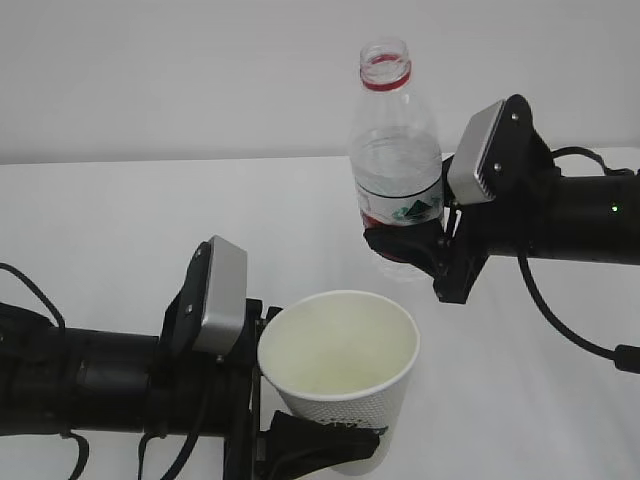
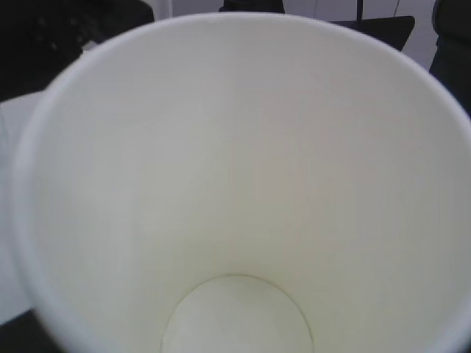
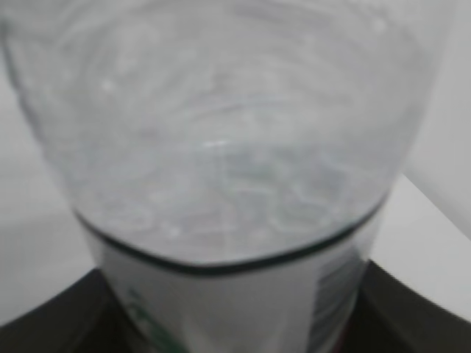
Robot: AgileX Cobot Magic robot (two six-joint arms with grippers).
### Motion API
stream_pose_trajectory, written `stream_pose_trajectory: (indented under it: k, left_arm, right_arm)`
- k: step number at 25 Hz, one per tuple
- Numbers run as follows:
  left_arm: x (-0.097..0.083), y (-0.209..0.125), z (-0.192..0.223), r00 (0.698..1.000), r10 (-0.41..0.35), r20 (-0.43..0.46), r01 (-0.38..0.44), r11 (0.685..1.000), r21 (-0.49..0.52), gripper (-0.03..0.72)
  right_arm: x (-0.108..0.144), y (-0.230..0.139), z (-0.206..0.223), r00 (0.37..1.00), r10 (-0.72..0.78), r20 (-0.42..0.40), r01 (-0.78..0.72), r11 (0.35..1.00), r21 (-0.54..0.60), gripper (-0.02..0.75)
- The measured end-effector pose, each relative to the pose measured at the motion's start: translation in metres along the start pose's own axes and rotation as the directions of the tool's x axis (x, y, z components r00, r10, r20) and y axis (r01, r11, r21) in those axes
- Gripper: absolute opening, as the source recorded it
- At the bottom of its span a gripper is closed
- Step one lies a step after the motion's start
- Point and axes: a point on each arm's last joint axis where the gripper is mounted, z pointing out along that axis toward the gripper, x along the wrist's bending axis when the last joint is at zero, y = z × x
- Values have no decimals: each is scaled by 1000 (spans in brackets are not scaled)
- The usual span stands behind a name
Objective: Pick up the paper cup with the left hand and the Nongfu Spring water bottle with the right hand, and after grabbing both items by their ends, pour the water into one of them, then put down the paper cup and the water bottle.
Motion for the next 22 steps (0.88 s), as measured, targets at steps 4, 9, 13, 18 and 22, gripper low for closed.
stream_pose_trajectory:
  k: [4,9,13,18,22]
  left_arm:
    - [4,4,3,1000,29,4,-29,1000,4,543]
    - [5,5,4,1000,29,4,-29,1000,9,539]
    - [5,4,4,1000,5,3,-5,1000,11,538]
    - [5,4,4,1000,-1,3,1,1000,11,538]
    - [5,4,4,1000,-1,3,1,1000,11,538]
  right_arm:
    - [7,3,6,998,-57,-26,57,998,20,471]
    - [6,5,7,995,-95,-22,96,995,12,471]
    - [6,5,7,991,-129,-20,129,992,12,471]
    - [5,5,7,981,-192,-18,192,981,10,471]
    - [3,6,7,973,-230,8,229,973,5,471]
